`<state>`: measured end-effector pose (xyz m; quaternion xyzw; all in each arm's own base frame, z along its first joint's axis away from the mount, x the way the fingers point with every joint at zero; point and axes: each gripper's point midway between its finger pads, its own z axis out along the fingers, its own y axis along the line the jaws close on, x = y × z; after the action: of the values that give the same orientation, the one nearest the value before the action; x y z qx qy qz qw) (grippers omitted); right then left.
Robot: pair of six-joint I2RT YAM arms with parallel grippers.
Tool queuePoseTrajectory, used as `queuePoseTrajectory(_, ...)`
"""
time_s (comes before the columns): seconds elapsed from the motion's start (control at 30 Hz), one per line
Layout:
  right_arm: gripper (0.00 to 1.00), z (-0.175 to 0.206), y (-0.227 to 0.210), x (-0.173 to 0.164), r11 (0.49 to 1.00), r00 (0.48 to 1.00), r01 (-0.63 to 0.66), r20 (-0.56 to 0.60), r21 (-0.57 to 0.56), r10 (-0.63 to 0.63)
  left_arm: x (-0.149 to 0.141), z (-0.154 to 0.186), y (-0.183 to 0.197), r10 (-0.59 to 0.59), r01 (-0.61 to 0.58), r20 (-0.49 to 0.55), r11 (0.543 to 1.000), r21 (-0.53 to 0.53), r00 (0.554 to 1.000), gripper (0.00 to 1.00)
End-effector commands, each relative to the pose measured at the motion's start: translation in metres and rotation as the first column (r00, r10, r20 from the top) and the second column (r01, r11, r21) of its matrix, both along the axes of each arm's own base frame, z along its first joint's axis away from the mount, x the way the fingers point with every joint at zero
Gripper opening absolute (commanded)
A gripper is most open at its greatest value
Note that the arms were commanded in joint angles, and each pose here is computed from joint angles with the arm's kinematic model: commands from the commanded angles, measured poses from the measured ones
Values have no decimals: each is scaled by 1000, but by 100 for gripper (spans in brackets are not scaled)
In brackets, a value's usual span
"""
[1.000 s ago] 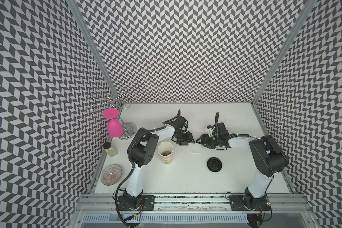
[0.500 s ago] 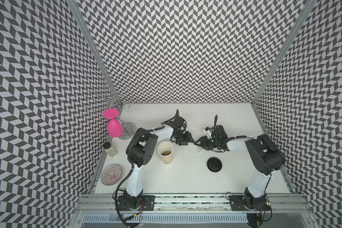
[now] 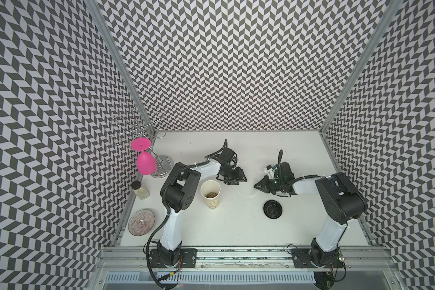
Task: Put the leak-proof paper on the milk tea cups
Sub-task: Pick up the leak-proof paper from the center of the board, then move the cup to the center of the board.
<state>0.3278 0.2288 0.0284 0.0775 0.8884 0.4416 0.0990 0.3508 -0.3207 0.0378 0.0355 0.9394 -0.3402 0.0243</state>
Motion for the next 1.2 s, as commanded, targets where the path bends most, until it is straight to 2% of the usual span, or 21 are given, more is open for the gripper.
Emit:
queuePoseTrajectory(0.0, 2, 17, 4, 7, 999, 998, -9, 60, 38, 6, -7, -23, 13, 18, -15, -38, 996, 86, 999, 57)
queuePoseTrajectory(0.13, 0, 21, 5, 6, 999, 997, -14, 72, 53, 10, -2, -18, 11, 16, -14, -24, 997, 79, 1000, 61)
queuePoseTrajectory(0.27, 0, 26, 3, 7, 998, 996, -7, 84, 64, 2, 11, 2, 6, 19, -21, 34, 998, 60, 999, 75)
queuePoseTrajectory(0.4, 0, 37, -1, 9, 997, 994, 7, 105, 80, -16, 35, 49, 0, 29, -33, 158, 999, 22, 987, 86)
queuePoseTrajectory(0.63, 0, 63, -3, 12, 995, 989, 12, 149, 98, -26, 64, 138, 16, 112, -114, 350, 993, -15, 930, 90)
queuePoseTrajectory(0.9, 0, 98, -8, 9, 993, 980, 1, 198, 118, -24, 60, 214, 93, 277, -309, 453, 951, -3, 847, 89)
queuePoseTrajectory(1.03, 0, 119, -9, 8, 993, 974, -17, 228, 119, -11, 36, 222, 149, 384, -441, 441, 897, 28, 811, 84)
queuePoseTrajectory(1.17, 0, 138, -9, 6, 992, 967, -28, 254, 121, -4, -5, 207, 209, 494, -569, 419, 820, 66, 761, 79)
